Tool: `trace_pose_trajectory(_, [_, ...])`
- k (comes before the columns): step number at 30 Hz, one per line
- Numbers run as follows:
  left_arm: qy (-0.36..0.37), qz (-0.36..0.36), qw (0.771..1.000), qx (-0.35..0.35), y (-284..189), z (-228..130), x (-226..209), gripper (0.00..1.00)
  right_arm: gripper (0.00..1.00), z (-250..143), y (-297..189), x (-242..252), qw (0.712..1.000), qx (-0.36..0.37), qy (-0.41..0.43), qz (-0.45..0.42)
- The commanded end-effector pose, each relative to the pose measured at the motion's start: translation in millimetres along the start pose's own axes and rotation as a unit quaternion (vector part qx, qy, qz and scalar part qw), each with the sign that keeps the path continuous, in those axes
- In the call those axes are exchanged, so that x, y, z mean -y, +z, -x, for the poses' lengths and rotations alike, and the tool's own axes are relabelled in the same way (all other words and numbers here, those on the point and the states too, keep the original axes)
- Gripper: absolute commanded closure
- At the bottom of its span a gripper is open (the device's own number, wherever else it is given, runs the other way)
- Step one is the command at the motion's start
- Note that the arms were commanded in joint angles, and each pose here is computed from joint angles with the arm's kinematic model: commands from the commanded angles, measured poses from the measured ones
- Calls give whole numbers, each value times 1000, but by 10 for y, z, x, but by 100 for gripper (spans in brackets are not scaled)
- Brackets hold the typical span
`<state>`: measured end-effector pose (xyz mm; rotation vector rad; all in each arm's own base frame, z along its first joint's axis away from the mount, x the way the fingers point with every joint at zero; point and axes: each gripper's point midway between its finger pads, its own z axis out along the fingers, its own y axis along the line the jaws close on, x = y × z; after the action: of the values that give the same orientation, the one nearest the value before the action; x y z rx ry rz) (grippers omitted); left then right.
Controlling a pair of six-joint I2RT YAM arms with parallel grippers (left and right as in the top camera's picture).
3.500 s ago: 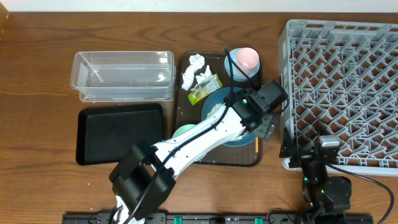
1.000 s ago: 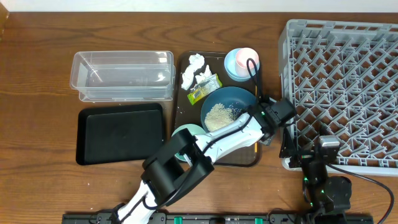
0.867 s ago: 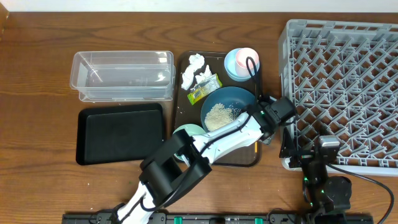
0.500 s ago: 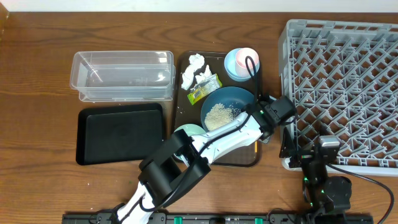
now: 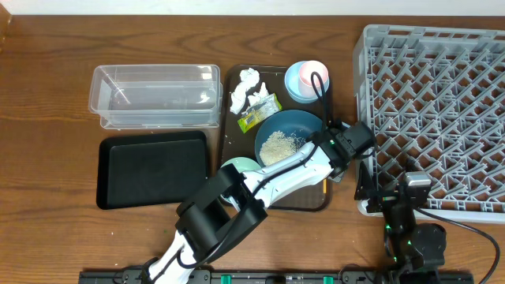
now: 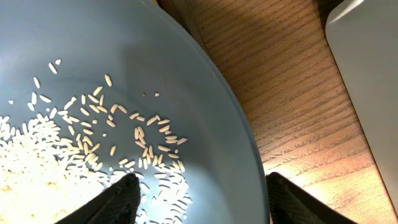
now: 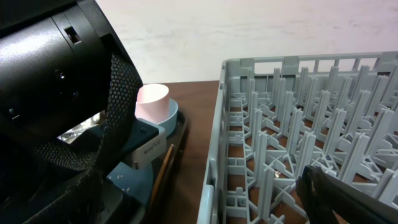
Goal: Sort waste into correct bins and load items into the dishwasher rack
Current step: 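Lower the left gripper and grasp the blue plate's right rim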
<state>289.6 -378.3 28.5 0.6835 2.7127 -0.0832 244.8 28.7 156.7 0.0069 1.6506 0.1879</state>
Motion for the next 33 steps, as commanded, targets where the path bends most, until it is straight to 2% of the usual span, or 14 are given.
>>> trace_pose_trajectory(1, [-4, -4, 1000, 4, -59, 15, -7, 40, 1, -11, -1, -12, 1000, -1, 7, 2])
trace_pose_trajectory(6, [-3, -3, 1000, 0, -39, -15, -17, 46, 1, -11, -1, -12, 1000, -1, 7, 2])
trace_pose_trajectory(18, [-3, -1, 1000, -8, -7, -75, -33, 48, 1, -11, -1, -12, 1000, -1, 7, 2])
trace_pose_trajectory(26, [-3, -1, 1000, -8, -7, -76, -33, 65, 1, -11, -1, -12, 1000, -1, 7, 2])
trace_pose_trajectory(33, [-3, -4, 1000, -6, -24, -61, -9, 73, 1, -11, -1, -12, 1000, -1, 7, 2])
